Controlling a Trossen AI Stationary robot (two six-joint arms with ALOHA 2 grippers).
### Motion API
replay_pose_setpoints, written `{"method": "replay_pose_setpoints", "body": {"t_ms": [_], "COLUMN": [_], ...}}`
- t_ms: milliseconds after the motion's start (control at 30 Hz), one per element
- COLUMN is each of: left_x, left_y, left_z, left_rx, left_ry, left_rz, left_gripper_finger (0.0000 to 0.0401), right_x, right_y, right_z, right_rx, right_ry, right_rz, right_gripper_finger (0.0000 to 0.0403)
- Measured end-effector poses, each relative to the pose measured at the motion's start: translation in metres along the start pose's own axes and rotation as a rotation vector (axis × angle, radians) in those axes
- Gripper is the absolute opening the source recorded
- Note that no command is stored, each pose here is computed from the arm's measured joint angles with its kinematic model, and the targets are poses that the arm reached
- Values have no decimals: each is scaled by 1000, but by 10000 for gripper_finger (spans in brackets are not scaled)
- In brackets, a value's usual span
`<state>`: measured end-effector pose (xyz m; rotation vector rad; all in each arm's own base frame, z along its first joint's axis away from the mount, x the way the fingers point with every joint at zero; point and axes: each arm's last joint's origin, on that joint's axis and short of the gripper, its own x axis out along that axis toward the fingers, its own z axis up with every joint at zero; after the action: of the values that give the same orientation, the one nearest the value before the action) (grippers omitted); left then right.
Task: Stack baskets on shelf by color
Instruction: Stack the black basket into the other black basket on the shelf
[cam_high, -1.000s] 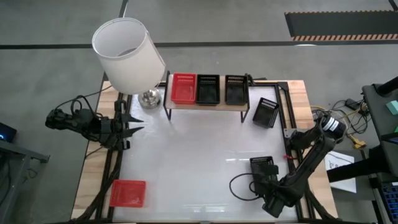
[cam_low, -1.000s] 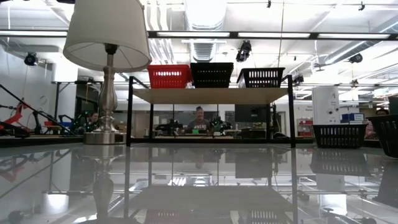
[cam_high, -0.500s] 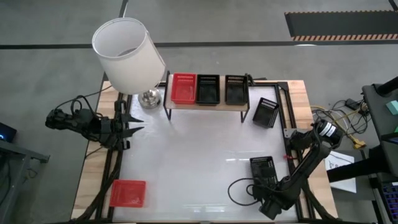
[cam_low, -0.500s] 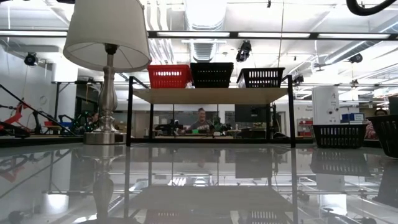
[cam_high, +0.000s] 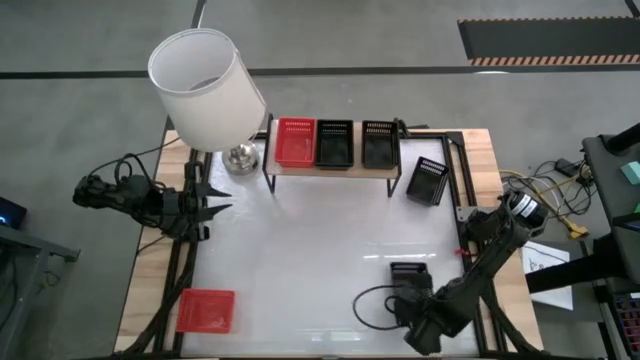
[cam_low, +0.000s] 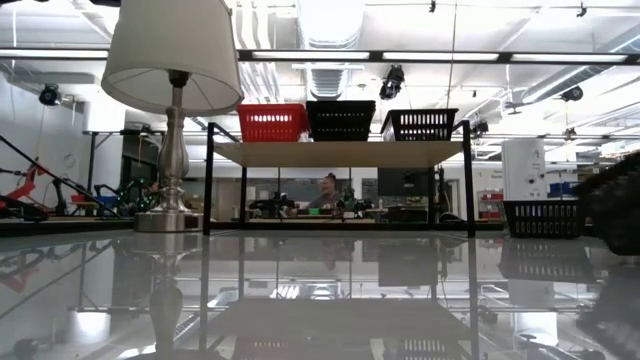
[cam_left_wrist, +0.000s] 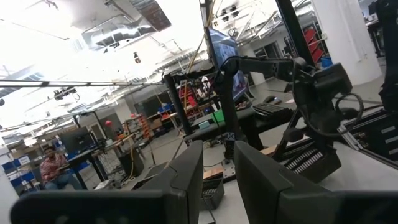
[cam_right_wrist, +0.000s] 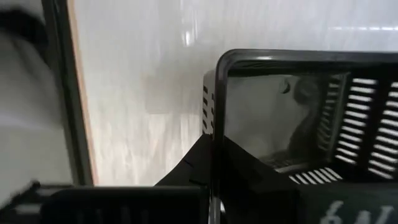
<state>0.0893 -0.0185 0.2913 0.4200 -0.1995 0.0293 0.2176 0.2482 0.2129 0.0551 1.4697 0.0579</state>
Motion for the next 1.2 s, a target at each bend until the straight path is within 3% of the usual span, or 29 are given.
{"method": "replay_pose_setpoints", "body": {"t_ms": [200,367,533,900,1200], "left_x": [0,0,0,0,0], "left_y": [0,-1,-1,-1,-1], "left_z": [0,-1,-1,-1,-1], "left_rx": [1,1,1,1,4], "left_ry": [1,3,2,3,2], "left_rz": [-1,-1,-1,-2,-2], "left_gripper_finger": [75,75,75,75,75], "right_x": [-26,-54,-86,-149,-194], "right_y": [-16,-28,-46,-125,-184], "right_z": [40,67,85,97,112], "right_rx": [38,-54,-82,25,-1], "right_ry": [-170,-301,-382,-226,-281], "right_rz": [-45,-102,-233,-480,-506], "right_gripper_finger": [11,11,11,9,9]}}
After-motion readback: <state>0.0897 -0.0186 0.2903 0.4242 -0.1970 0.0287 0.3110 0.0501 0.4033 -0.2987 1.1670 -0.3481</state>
